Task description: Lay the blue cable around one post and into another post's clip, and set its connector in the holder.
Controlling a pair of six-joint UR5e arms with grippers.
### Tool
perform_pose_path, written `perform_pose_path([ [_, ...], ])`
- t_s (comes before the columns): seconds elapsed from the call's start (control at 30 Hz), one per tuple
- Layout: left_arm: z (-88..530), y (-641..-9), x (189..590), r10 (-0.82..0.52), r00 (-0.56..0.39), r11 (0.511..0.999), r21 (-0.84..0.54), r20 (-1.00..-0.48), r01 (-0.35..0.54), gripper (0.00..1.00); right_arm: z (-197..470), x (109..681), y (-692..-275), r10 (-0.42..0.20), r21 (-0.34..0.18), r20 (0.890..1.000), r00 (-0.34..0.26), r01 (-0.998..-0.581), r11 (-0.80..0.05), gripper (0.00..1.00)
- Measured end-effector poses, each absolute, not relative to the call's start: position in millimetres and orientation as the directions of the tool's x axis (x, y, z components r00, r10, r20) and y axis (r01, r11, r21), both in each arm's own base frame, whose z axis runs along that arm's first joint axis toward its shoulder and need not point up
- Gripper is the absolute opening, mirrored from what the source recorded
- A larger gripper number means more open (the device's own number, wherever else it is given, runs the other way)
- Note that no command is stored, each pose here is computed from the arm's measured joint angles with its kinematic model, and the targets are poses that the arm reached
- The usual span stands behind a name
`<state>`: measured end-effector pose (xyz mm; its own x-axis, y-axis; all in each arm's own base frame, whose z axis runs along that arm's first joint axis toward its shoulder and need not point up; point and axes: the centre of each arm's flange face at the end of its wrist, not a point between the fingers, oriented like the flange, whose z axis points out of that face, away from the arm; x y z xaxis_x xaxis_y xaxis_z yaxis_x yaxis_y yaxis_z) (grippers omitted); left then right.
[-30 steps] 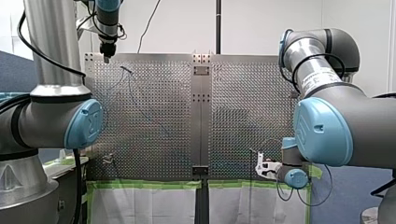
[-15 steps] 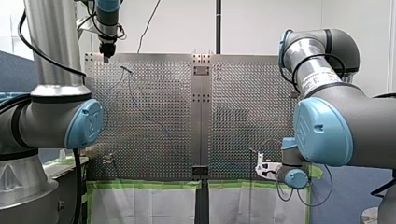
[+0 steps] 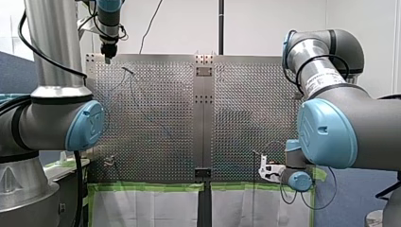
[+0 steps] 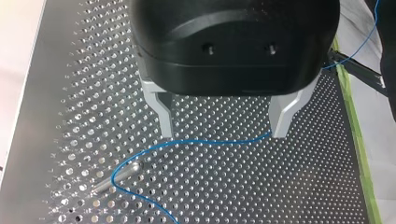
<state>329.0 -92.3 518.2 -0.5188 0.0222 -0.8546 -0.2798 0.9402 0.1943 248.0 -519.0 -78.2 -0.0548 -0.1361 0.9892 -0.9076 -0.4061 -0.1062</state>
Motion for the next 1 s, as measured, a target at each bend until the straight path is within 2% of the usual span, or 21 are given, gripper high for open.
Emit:
perform_pose_path([
  [0.67, 519.2, -93.5, 327.6, 0.024, -0.516, 0.942, 0.192, -0.856, -0.276, 1.00, -79.1, 248.0, -518.6, -0.138, -0.106, 0.989, -0.054, -0.908, -0.406, 0.00],
  [1.0, 528.5, -100.8, 317.1, 0.084, -0.496, 0.956, 0.210, -0.864, -0.204, 1.00, -79.2, 247.9, -518.4, -0.139, -0.106, 0.989, -0.053, -0.908, -0.406, 0.00],
])
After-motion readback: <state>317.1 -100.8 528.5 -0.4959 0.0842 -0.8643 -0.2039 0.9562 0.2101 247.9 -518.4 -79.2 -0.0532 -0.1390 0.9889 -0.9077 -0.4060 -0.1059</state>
